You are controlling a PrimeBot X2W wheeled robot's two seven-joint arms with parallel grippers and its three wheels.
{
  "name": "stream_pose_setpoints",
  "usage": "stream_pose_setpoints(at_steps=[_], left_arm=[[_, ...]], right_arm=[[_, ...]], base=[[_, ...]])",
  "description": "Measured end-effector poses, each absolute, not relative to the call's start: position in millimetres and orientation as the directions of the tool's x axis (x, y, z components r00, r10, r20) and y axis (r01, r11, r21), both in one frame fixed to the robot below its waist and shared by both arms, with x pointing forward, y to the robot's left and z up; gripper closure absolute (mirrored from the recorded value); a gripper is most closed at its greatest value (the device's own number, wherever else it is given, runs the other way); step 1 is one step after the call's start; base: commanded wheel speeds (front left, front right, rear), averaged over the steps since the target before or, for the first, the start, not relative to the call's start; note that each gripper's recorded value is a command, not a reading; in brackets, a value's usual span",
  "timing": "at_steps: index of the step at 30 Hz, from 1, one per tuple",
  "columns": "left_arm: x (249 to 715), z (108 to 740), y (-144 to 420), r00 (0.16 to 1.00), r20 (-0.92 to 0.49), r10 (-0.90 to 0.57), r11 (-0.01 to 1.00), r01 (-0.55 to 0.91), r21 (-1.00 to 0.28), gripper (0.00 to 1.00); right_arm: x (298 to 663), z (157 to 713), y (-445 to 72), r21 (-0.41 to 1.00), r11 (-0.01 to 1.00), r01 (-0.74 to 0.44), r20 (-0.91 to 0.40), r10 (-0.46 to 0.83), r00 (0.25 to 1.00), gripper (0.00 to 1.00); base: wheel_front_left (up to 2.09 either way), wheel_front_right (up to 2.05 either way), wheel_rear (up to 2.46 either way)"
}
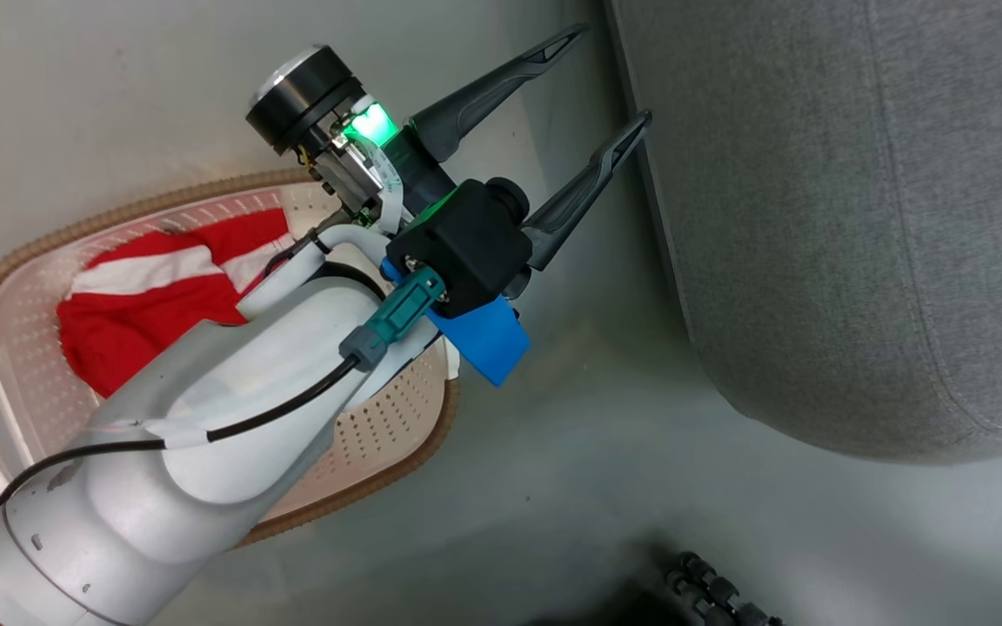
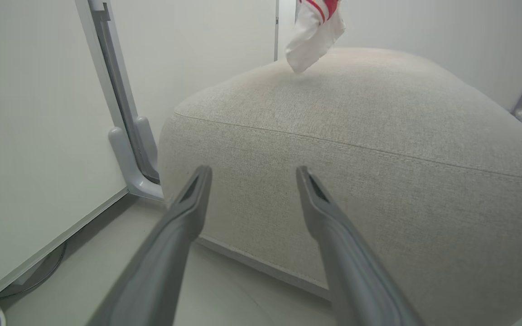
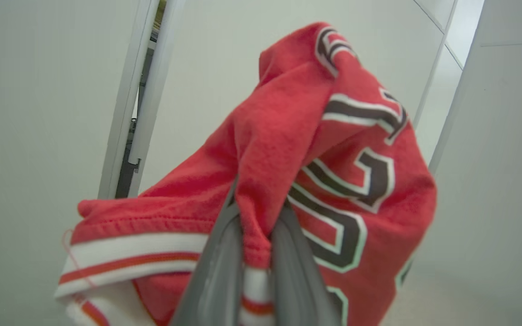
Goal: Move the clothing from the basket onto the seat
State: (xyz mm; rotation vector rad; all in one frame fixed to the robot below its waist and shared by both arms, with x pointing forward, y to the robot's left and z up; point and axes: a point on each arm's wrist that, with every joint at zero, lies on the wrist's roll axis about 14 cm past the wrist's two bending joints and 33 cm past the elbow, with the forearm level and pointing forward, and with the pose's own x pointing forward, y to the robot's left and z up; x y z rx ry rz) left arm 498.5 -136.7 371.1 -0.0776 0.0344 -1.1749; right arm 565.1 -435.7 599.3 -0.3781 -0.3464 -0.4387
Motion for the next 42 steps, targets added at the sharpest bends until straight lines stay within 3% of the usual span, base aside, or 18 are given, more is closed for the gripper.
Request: stream_pose_setpoints(at_steps=[9,16,17,18,19,30,42], left_arm=[[494.6,358.7,-139.7,0.374,0.019,-0.927,0.370,0.923,-0.107,0.00],[496.7,364.6,-136.8,0.384,0.027,-0.923,0.380,0.920,-0.095,0.00],[497.0,365.9,-136.5,0.385,0.029,-0.922,0.381,0.920,-0.092,0.00],[497.2,367.9,-136.4,0.387,0.033,-0.922,0.383,0.919,-0.090,0.00],[497.4,369.8,-136.5,0.388,0.035,-0.921,0.384,0.919,-0.088,0.00],[492.7,414.5,-130.6,0.442,0.082,-0.893,0.438,0.897,-0.064,0.00],[491.4,486.9,-75.1,0.651,0.133,-0.748,0.650,0.758,-0.056,0.00]], right_arm=[[541.6,486.3,-478.7,-0.245,0.808,0.536,0.110,-0.526,0.843,1.00],[525.5,440.4,-482.8,-0.194,0.802,0.565,-0.024,-0.580,0.815,1.00],[524.5,438.6,-482.1,-0.184,0.802,0.569,-0.029,-0.583,0.812,0.93],[523.5,439.2,-481.5,-0.180,0.802,0.570,-0.029,-0.583,0.812,0.54],[521.8,440.2,-481.2,-0.179,0.802,0.570,-0.027,-0.584,0.812,0.00],[467.2,466.3,-466.3,-0.166,0.802,0.574,0.013,-0.580,0.815,0.00],[445.4,522.9,-369.8,-0.151,0.921,0.359,0.133,-0.341,0.931,0.00]], base=[[0.00,0.00,0.00],[0.00,0.00,0.00],[0.00,0.00,0.00],[0.00,0.00,0.00],[0.00,0.00,0.00],[0.00,0.00,0.00],[0.00,0.00,0.00]])
